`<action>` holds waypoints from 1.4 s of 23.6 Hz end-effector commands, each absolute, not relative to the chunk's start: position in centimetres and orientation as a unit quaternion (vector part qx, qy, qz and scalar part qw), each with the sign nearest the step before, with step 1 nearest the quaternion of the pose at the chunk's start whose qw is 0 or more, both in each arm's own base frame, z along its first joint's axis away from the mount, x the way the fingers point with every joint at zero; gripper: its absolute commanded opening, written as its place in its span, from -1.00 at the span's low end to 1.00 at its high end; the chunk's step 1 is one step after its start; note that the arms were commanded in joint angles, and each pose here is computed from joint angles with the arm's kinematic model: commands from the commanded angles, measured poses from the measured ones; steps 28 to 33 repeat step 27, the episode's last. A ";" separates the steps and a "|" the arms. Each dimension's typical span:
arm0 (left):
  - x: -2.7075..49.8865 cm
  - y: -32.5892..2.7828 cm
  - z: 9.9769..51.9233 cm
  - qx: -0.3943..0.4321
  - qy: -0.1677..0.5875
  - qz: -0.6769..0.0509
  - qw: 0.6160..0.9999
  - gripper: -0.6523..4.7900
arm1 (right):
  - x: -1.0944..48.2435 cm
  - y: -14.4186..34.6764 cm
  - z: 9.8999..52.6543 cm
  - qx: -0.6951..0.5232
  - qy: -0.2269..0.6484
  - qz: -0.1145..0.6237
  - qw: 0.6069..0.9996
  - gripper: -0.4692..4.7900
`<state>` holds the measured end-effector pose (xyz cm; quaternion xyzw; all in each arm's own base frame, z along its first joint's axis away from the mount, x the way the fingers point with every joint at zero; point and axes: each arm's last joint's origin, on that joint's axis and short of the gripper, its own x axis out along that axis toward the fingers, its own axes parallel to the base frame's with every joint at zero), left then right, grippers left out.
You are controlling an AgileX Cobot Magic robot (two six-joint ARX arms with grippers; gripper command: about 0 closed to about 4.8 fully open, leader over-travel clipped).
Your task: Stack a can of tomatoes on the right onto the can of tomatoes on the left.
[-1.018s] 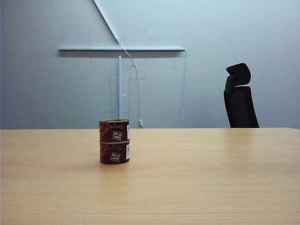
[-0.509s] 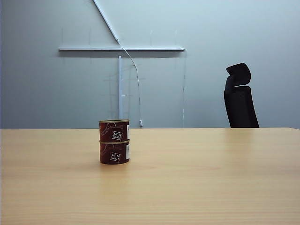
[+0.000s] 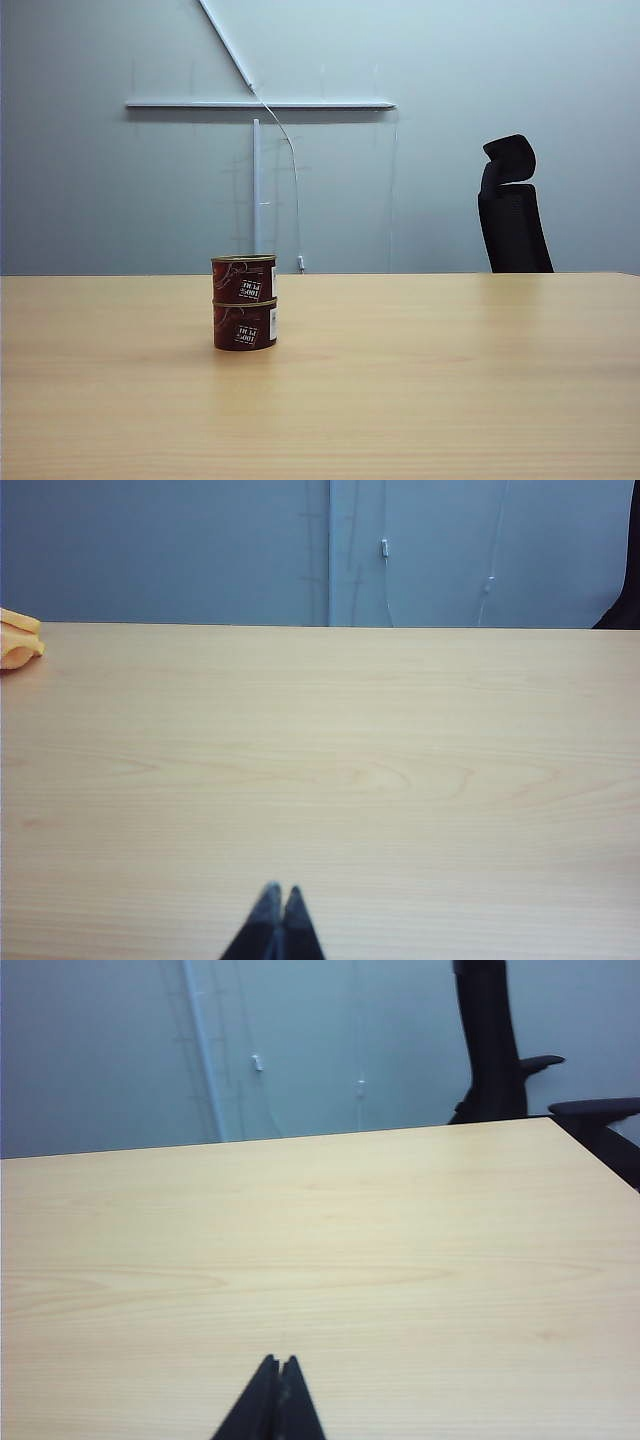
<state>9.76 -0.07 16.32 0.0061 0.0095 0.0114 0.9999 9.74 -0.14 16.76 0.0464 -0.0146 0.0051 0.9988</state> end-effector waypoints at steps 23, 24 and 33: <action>9.7 -0.1 16.5 0.009 0.005 0.011 1.000 -0.77 | 9.8 0.0 16.8 0.046 -0.020 0.010 0.999 -0.85; 9.7 -0.1 16.5 0.009 0.005 0.011 1.000 -0.77 | 9.8 0.0 16.8 0.046 -0.020 0.010 0.999 -0.85; 9.7 -0.1 16.5 0.009 0.005 0.011 1.000 -0.77 | 9.8 0.0 16.8 0.046 -0.020 0.010 0.999 -0.85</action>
